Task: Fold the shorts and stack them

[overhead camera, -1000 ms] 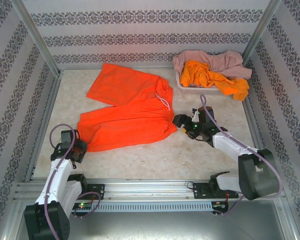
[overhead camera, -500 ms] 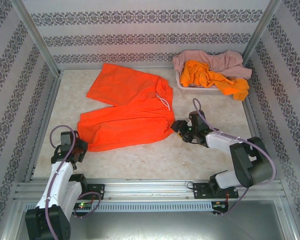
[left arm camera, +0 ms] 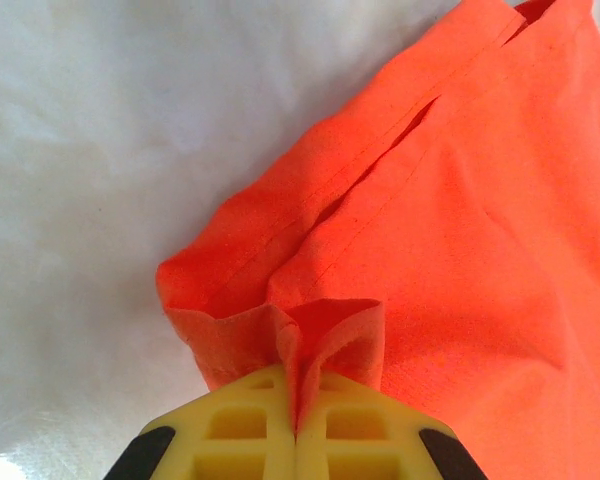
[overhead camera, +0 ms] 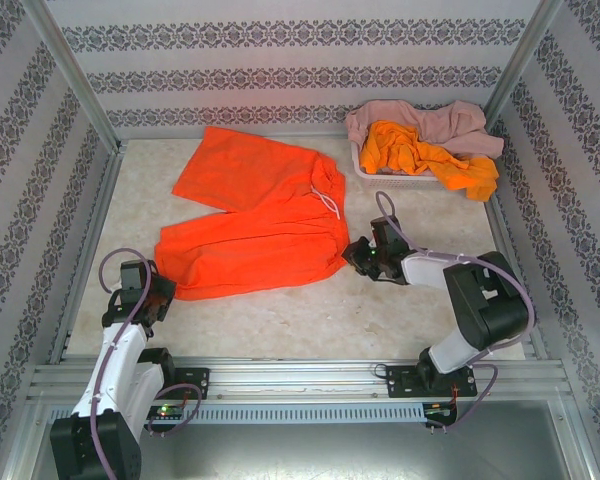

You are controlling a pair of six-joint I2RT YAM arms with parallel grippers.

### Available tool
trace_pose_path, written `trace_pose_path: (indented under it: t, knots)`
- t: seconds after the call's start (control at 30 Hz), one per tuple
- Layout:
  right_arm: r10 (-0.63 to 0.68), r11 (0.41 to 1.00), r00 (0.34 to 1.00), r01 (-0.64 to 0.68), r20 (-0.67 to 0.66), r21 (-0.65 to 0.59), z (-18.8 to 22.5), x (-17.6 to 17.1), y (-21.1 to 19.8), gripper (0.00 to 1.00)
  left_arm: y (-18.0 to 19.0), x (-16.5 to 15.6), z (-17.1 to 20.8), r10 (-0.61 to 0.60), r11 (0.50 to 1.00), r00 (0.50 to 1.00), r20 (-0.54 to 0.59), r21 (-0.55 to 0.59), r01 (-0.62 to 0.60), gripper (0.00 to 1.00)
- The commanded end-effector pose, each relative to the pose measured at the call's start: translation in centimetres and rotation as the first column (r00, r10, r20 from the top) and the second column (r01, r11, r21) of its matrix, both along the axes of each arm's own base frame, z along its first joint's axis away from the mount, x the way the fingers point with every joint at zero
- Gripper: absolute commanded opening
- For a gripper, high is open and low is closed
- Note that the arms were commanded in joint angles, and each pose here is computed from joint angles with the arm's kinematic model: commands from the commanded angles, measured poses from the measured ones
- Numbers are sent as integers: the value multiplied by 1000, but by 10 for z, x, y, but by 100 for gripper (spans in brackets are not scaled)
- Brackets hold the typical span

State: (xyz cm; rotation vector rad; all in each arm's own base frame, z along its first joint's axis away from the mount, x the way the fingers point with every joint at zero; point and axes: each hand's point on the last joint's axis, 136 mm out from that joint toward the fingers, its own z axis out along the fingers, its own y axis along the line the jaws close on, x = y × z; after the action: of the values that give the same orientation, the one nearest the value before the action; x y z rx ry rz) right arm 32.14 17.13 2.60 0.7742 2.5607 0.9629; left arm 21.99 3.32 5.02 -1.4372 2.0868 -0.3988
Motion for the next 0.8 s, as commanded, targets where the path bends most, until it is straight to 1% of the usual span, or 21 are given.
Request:
trace_pose_path:
  t: [0.0, 0.03, 0.07, 0.13, 0.2, 0.33, 0.43, 0.57, 0.63, 0.77]
  knots:
    - [6, 1000, 1000, -6, 25, -3, 5, 11, 5, 6, -1, 7, 7, -41, 999, 999, 29, 33, 40, 0]
    - [4, 1000, 1000, -4, 28, 0, 7, 12, 5, 1, -1, 7, 9, -47, 998, 999, 26, 40, 46, 0]
    - [6, 1000, 999, -6, 35, 3, 10, 13, 6, 0, 1, 7, 13, -51, 997, 998, 23, 52, 50, 0]
    - [1, 1000, 998, -2, 62, 9, 22, 16, 4, 0, 4, 9, 27, -65, 994, 998, 28, 87, 62, 0]
    - [4, 1000, 995, -6, 103, 15, 40, 21, 4, 0, 7, 14, 47, -89, 988, 995, 52, 131, 82, 0]
    - [22, 999, 978, -30, 207, 37, 89, 29, 4, 0, 12, 26, 106, -140, 970, 980, 142, 218, 107, 0]
    - [32, 998, 959, -47, 282, 44, 129, 29, 3, 0, 14, 29, 149, -167, 955, 965, 205, 278, 106, 0]
    - [36, 996, 933, -62, 359, 60, 171, 19, 0, 0, 15, 23, 197, -188, 940, 949, 255, 326, 99, 0]
    - [41, 996, 927, -69, 374, 64, 182, 10, -1, 0, 13, 17, 215, -202, 936, 943, 265, 337, 106, 0]
    - [65, 993, 924, -98, 378, 71, 193, -15, 1, 0, 7, 3, 245, -232, 926, 928, 291, 357, 120, 0]
